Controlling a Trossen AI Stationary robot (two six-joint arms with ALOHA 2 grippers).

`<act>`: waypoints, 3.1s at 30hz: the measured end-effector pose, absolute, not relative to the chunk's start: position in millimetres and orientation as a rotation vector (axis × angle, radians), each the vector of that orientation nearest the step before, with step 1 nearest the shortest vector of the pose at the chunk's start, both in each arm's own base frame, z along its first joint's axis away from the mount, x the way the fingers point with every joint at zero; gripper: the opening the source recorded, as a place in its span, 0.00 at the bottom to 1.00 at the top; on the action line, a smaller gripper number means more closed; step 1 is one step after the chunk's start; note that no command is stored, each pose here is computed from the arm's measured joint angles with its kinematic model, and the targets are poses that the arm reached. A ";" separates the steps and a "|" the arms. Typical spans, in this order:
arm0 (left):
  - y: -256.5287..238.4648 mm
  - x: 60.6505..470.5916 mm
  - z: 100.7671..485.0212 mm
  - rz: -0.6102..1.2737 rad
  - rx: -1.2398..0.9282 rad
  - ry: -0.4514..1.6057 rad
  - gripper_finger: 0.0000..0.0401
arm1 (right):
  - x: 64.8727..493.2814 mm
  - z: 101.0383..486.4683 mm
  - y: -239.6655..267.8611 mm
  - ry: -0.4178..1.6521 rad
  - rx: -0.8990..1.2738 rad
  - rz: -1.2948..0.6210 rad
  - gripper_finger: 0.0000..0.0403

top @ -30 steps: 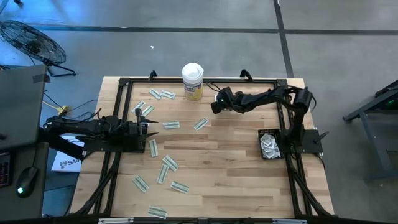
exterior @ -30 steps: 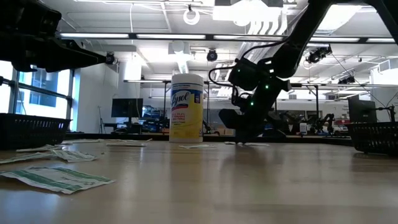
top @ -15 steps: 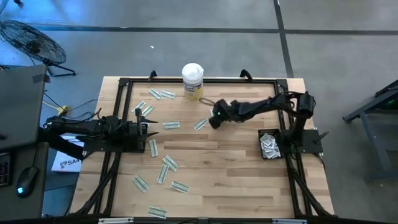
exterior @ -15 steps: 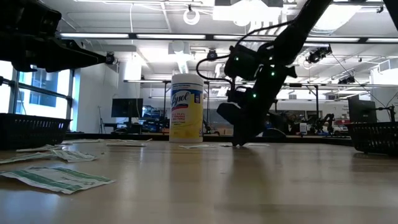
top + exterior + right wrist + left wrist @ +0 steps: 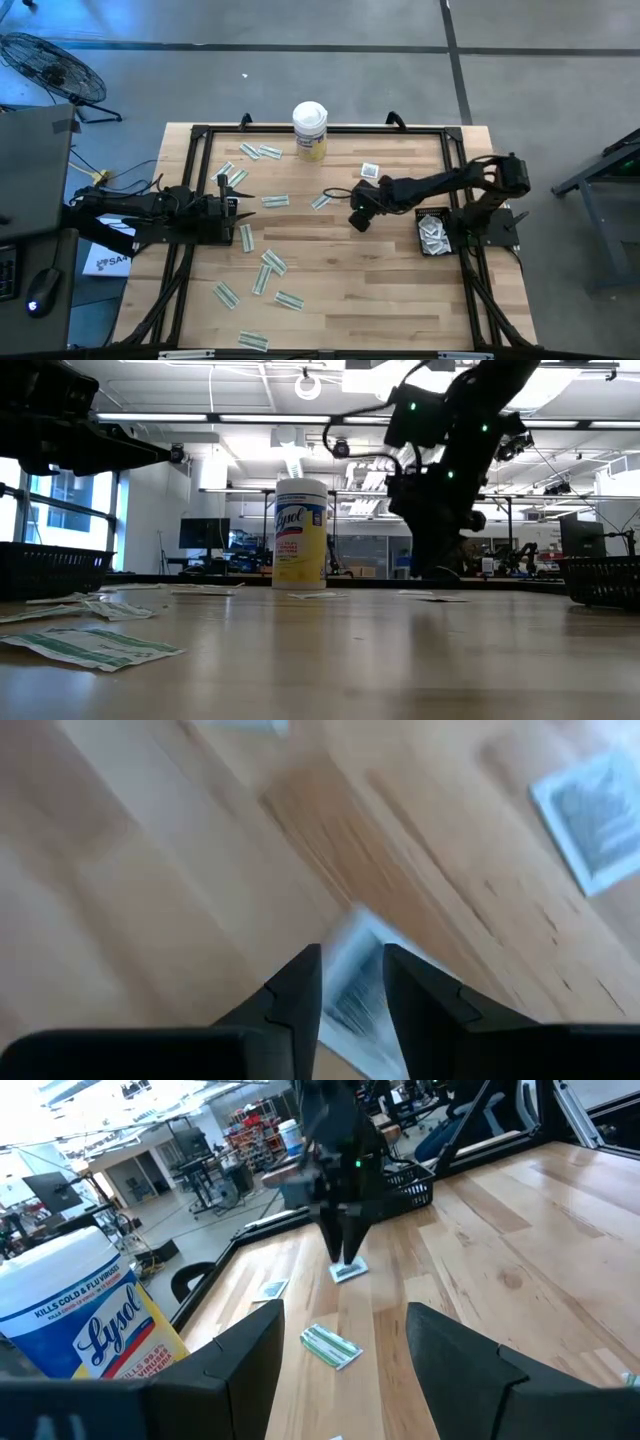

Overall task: Pick & Place First Aid Supplies
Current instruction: Put the towelette pack into the right black basket

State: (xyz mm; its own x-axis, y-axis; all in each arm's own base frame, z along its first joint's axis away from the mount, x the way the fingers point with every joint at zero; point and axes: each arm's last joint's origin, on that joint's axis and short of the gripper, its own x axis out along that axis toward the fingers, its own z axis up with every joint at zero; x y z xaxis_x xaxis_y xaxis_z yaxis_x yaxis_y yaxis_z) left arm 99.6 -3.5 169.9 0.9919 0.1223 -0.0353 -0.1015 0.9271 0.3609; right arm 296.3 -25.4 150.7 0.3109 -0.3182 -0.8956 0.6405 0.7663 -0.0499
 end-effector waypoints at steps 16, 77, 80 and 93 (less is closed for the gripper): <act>-3.5 99.6 170.0 0.114 0.367 0.057 0.51 | 308.9 122.2 -9.9 0.950 0.398 -0.873 0.34; -3.5 99.7 169.9 0.115 0.367 0.058 0.51 | 326.3 152.3 -7.8 1.088 0.341 -0.739 0.02; -3.5 99.6 170.0 0.115 0.367 0.057 0.51 | 321.7 151.2 -7.2 1.129 0.344 -0.760 0.09; -3.5 99.6 170.0 0.115 0.367 0.057 0.51 | 313.8 149.3 5.8 1.184 0.454 -0.805 0.25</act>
State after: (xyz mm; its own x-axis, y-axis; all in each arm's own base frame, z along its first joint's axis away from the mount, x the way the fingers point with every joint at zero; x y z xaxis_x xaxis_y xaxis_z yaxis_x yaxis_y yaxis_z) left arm 99.6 -3.5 170.0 0.9918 0.1226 -0.0350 -0.1018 0.9270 0.3609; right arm 313.8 5.8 149.3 0.1534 -0.3129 -0.9373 0.7569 0.6471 -0.0921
